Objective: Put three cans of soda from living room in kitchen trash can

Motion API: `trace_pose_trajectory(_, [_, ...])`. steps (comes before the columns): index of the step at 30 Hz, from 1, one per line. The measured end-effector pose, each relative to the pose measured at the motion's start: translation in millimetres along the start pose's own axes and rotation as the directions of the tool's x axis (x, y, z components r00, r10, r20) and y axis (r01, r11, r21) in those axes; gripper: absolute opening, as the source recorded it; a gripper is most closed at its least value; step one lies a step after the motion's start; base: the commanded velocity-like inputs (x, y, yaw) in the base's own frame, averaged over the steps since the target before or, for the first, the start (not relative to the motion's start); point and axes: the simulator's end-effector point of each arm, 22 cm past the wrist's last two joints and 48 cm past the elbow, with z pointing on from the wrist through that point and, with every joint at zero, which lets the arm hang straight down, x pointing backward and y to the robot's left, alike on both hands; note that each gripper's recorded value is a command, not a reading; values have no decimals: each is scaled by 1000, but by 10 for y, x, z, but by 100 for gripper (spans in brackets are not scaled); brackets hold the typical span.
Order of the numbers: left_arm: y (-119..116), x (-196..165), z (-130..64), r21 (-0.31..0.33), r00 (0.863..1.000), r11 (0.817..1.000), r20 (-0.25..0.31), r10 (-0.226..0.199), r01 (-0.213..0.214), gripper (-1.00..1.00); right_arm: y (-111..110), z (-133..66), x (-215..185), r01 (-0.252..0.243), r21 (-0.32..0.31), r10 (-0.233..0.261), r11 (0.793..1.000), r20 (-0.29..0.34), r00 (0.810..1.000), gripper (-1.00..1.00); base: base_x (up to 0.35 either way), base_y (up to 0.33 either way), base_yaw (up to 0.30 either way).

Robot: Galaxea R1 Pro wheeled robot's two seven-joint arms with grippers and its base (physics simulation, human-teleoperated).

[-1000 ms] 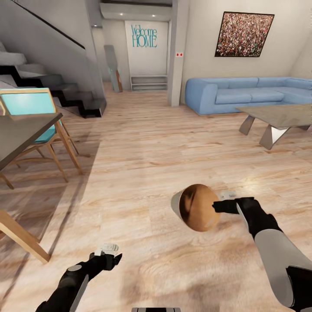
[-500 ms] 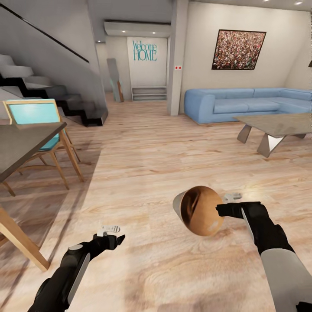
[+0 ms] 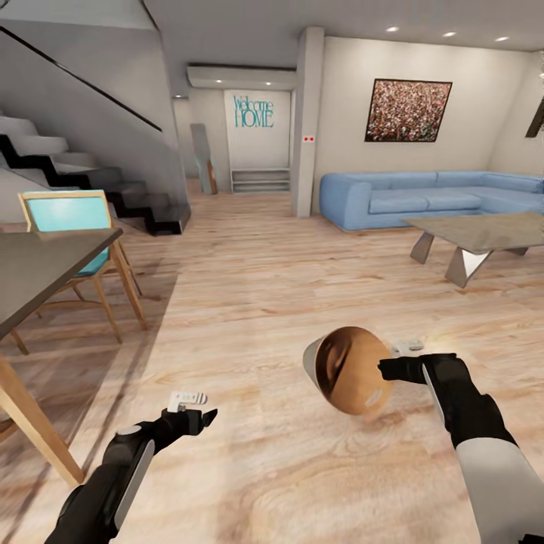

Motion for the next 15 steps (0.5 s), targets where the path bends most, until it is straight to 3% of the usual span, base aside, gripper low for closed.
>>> trace_pose_trajectory(8, [-37,-144,-97,4,1000,1000,30,3,-3,100,-24,-164,-149,6,6,-6,1000,49,999,-100,0,0,0])
trace_pose_trajectory(15, [-35,-75,-108,6,999,1000,34,0,0,100,-190,-311,-211,1,20,-4,1000,160,987,-100,0,0,0])
